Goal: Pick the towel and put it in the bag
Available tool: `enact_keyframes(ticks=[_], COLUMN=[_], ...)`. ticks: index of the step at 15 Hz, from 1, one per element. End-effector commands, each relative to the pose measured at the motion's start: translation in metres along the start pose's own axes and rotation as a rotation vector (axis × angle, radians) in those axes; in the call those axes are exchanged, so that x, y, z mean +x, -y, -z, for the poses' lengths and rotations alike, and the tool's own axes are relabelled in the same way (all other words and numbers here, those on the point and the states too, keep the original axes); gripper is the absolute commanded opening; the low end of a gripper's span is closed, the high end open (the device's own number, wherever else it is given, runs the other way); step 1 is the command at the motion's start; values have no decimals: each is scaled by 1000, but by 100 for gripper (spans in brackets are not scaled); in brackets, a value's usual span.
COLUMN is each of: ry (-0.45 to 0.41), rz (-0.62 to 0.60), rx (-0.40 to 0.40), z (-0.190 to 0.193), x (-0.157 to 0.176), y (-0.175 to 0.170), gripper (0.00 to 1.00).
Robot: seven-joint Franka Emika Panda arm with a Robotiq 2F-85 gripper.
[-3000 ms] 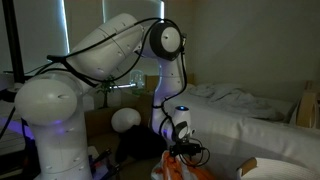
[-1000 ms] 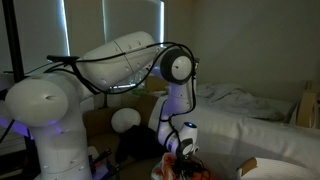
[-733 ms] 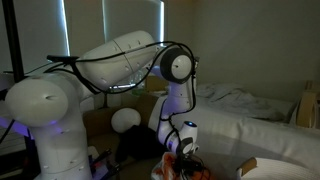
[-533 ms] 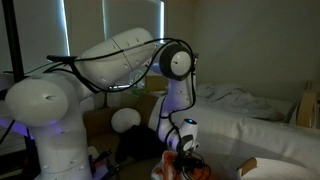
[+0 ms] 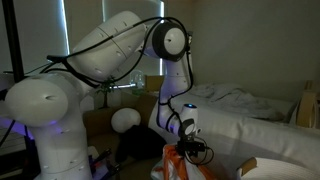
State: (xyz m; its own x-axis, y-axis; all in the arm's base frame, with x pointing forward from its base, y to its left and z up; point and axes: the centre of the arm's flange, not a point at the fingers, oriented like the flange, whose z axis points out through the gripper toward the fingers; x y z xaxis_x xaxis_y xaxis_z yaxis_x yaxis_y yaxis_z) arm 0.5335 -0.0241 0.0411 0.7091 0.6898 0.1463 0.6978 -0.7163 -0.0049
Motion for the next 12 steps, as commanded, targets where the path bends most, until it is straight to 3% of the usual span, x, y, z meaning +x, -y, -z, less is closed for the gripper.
enact_keyframes(ticks=[1, 12], ry=[-33, -132], rz=[-46, -180], rx=[-50, -186], z=[67, 195], x=[7, 39], y=[9, -7], gripper=[7, 7])
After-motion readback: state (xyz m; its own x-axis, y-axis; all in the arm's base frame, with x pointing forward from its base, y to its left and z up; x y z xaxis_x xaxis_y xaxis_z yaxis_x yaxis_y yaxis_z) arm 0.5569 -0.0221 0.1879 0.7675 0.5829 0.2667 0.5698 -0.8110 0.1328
